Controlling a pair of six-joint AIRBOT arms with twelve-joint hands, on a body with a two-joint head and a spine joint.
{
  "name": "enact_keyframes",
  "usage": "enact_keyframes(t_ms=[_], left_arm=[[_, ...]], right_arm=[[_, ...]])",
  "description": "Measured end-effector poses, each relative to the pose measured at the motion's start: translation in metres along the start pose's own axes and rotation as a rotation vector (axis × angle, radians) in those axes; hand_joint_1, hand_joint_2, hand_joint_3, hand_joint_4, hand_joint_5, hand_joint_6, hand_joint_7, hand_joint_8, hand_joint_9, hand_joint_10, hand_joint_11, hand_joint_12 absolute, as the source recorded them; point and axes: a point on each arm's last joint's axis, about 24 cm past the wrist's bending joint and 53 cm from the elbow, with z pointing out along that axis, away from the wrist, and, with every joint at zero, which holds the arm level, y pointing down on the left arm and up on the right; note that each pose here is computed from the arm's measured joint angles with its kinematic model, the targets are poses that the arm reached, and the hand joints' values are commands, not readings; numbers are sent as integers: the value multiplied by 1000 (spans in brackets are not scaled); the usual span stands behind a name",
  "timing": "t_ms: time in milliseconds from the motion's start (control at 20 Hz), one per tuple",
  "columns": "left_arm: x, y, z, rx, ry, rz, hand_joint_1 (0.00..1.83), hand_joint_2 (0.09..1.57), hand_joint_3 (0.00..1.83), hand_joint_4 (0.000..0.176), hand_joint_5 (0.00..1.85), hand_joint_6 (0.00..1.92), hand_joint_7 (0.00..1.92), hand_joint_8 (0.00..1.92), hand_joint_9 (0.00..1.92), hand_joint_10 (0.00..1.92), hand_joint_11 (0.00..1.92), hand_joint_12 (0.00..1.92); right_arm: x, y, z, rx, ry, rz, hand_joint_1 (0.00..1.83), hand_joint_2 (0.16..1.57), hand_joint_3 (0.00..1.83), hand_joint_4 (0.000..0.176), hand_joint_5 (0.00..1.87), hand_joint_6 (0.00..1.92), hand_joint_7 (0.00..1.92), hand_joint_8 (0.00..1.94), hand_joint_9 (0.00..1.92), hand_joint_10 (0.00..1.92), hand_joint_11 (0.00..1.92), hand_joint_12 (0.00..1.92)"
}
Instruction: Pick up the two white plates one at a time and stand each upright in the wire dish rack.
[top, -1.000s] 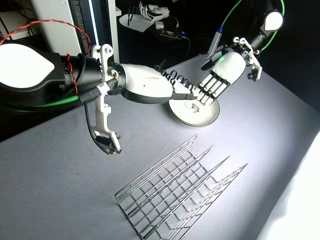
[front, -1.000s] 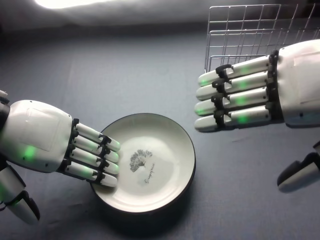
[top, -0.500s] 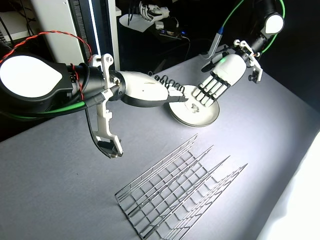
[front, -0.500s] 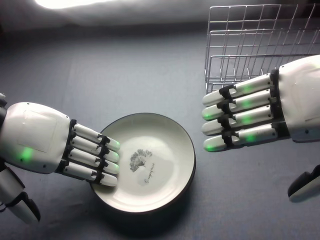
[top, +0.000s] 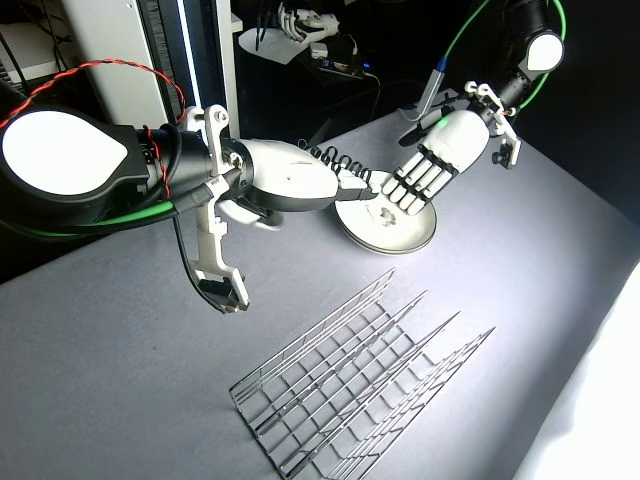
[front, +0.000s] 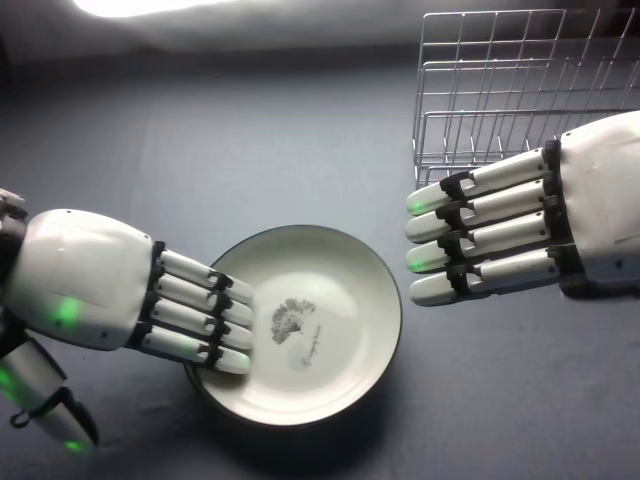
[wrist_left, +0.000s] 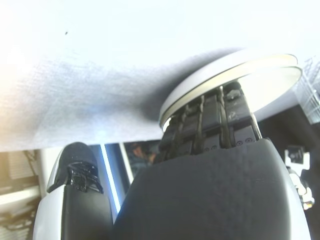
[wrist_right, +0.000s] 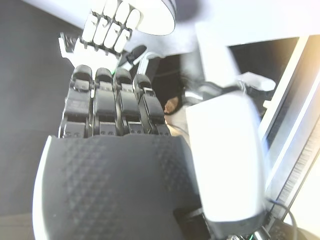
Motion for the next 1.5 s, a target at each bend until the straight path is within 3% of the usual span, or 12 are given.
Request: enact_keyframes(t_ms=[350,700,1100,1500], left_arm=[[-21,-10,33,42,-47,11,0,1116,6,0,0,0,0,0,0,0,0,0],[-34,-11,43,48,-73,9,0,1113,3,0,0,0,0,0,0,0,0,0],[-47,-11,52,52,-92,16,0,1129,9,0,0,0,0,0,0,0,0,0],[-49,-11,53,52,-91,22,0,1128,4,0,0,0,0,0,0,0,0,0]], right_arm=[[0,-3,-2,2,-1,-1,1491,1164,0,0,0,0,0,0,0,0,4,2],[0,-4,-1,9,1,-1,1379,1048,0,0,0,0,0,0,0,0,0,0],[23,-8,19,27,44,34,1428,1051,0,0,0,0,0,0,0,0,12,5],[36,-7,57,18,58,60,1461,1081,3,0,0,0,0,0,0,0,30,15]])
